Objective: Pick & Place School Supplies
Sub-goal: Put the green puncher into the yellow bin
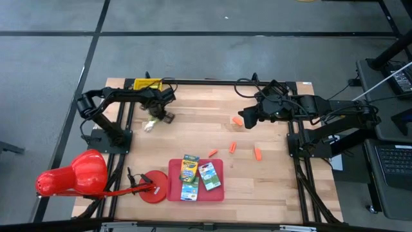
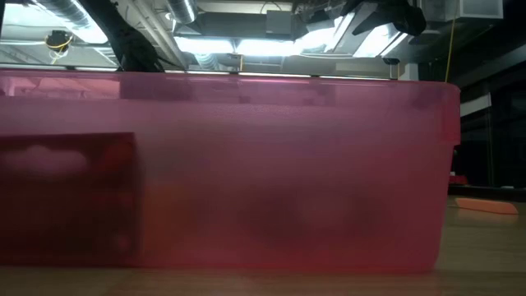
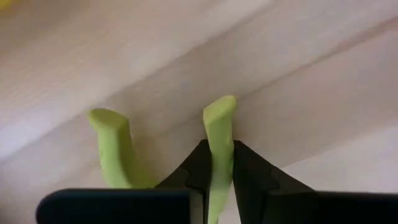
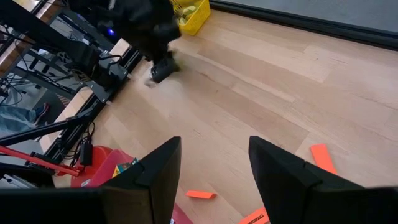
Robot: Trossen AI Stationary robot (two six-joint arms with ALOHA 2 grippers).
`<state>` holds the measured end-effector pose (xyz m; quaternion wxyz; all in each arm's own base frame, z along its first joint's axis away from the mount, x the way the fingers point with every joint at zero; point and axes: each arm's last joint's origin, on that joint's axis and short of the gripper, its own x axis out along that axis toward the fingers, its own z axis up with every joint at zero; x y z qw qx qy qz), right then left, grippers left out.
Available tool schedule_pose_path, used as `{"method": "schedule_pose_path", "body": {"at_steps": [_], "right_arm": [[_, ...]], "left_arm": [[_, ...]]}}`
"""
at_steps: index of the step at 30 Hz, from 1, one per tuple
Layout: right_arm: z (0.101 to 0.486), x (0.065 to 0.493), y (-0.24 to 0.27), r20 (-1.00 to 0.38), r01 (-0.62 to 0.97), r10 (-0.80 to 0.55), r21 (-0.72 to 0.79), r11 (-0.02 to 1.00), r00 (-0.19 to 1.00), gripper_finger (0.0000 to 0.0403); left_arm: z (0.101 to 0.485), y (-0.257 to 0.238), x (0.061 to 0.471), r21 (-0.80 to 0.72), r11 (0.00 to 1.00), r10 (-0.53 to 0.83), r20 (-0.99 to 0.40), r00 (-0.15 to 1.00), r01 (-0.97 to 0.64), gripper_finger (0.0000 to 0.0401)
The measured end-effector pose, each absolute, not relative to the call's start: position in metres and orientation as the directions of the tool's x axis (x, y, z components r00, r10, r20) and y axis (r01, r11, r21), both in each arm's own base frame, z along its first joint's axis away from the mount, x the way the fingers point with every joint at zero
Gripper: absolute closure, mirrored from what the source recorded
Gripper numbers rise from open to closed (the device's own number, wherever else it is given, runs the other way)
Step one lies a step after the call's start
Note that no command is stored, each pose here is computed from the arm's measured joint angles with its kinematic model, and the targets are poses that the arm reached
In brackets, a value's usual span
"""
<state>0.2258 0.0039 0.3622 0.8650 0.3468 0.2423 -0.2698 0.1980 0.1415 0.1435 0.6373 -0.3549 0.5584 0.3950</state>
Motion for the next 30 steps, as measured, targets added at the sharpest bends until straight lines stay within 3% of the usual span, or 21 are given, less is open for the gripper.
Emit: {"method": "schedule_pose_path", "body": {"at_steps": [3,5,8,15,20,22,24,27,30], "right_arm": [[0.362,0.226,0.004,-0.606,0.634,-0.299,0.466,0.618,0.737,0.0209],[0.362,0.226,0.004,-0.606,0.634,-0.299,0.465,0.618,0.737,0.0209],[0.362,0.226,0.004,-0.606,0.634,-0.299,0.465,0.618,0.737,0.0209],[0.363,0.226,0.004,-0.598,0.627,-0.3,0.465,0.625,0.743,0.0209],[0.364,0.227,0.004,-0.59,0.618,-0.299,0.463,0.636,0.75,0.0209],[0.364,0.227,0.004,-0.59,0.617,-0.299,0.463,0.636,0.75,0.0209],[0.364,0.227,0.004,-0.59,0.617,-0.298,0.463,0.636,0.75,0.0209],[0.364,0.227,0.004,-0.591,0.618,-0.298,0.466,0.633,0.75,0.0209],[0.364,0.227,0.006,-0.591,0.616,-0.291,0.478,0.626,0.753,0.0209]], "left_arm": [[0.171,0.147,0.211,-0.186,0.457,0.156,-0.946,0.284,-0.87,0.0366],[0.185,0.149,0.211,-0.248,0.432,0.187,-0.916,0.354,-0.867,0.0366],[0.225,0.161,0.21,-0.309,0.39,0.345,-0.825,0.449,-0.867,0.0366],[0.268,0.188,0.175,-0.045,0.114,0.587,-0.803,0.104,-0.992,0.0366],[0.274,0.215,0.166,0.032,0.118,0.562,-0.826,0.04,-0.992,0.0366],[0.272,0.226,0.161,0.027,0.068,0.508,-0.861,0.012,-0.997,0.0366],[0.267,0.237,0.156,-0.04,-0.041,0.496,-0.868,0.014,-0.998,0.0366],[0.275,0.252,0.155,-0.328,-0.211,0.585,-0.797,0.15,-0.921,0.0366],[0.272,0.256,0.155,-0.442,-0.345,0.61,-0.776,0.16,-0.828,0.0366]]}}
